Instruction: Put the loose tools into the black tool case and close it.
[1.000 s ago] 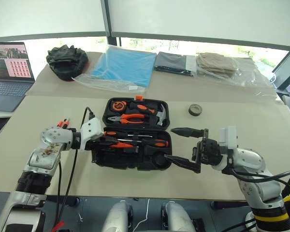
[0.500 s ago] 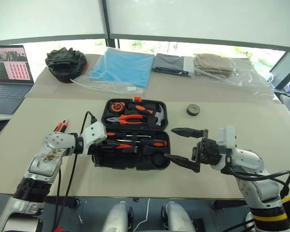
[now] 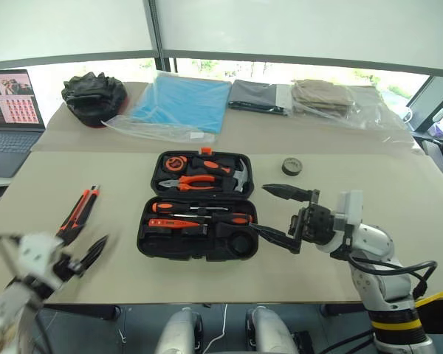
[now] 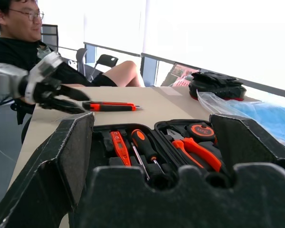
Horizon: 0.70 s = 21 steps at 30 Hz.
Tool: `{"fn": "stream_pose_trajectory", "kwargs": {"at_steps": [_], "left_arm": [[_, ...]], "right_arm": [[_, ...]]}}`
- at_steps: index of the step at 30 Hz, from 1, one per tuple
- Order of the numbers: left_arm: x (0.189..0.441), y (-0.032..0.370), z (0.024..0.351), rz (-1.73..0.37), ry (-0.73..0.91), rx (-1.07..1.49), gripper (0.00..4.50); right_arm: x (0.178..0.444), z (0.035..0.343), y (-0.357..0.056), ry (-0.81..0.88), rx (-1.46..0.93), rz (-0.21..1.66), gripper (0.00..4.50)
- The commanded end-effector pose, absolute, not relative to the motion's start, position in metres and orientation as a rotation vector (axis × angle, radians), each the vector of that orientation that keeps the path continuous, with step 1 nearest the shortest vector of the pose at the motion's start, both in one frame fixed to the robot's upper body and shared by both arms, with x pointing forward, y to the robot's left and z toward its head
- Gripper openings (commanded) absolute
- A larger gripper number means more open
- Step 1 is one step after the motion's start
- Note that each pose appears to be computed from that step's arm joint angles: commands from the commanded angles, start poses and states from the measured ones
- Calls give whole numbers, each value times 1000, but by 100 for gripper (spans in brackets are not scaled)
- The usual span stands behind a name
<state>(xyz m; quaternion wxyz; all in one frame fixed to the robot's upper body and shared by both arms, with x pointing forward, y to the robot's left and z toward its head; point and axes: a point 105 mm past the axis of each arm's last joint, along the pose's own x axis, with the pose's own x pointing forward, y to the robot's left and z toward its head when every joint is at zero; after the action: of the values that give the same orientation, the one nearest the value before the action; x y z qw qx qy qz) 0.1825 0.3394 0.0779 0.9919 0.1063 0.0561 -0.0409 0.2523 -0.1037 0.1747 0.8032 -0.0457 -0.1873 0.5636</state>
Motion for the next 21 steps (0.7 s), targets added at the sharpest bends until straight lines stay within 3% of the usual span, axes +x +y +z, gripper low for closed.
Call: {"fn": "stream_pose_trajectory", "kwargs": {"at_steps": [1,4,7,11,17,21], "left_arm": [[144,367,81,121,91,188,445],[113,385,76,278,96,114,445],[117,380,90,273,11,13,445],[159,365,113,148,-13,-19,445],[231,357,124,49,190,17,445],[261,359,114,12,321,46,445]], "right_arm": [[245,179,-99,-456,-107,1224,450],[242,178,-94,-476,-81,1245,450],[247,185,-93,-504,-31,1211,450],[247,185,-91,-501,-24,1233,450],[245,181,-89,-472,-25,1253,450],[243,179,-86,-466,-31,1246,450]]}}
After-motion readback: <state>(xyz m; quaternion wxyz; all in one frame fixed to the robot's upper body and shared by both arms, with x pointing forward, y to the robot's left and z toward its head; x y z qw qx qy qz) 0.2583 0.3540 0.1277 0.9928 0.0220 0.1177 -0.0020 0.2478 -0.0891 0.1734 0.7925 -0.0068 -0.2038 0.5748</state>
